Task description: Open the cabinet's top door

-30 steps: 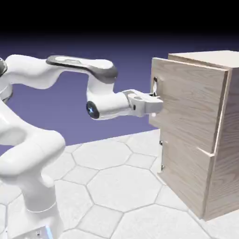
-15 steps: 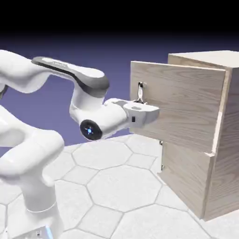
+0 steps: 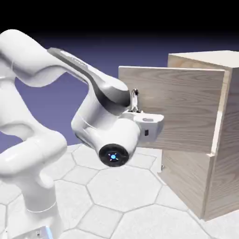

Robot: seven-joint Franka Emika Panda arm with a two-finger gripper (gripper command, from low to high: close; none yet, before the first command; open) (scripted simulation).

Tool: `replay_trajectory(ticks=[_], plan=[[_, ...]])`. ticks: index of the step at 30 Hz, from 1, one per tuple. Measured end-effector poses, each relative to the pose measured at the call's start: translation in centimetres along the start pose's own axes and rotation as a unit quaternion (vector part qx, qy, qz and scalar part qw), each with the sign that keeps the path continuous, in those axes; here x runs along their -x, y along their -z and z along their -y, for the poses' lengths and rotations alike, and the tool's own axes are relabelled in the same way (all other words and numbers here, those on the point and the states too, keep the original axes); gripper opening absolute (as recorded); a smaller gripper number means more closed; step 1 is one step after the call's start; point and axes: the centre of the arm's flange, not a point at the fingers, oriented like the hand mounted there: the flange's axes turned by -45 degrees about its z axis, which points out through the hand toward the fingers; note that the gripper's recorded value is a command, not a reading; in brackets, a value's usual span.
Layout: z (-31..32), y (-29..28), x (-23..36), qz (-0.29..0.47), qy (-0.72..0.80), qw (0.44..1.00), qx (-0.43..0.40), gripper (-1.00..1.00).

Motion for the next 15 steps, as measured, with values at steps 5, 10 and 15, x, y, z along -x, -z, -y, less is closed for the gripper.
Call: replay_trajectory(ticks=[5, 10, 15], plan=[[-2.2, 3.5, 0.0, 0.0, 0.0, 0.998, -0.068, -1.0], [-4.8, 6.6, 0.0, 0.0, 0.0, 0.991, -0.135, -1.0], [-7.6, 9.1, 0.0, 0.0, 0.0, 0.981, -0.195, -1.0]])
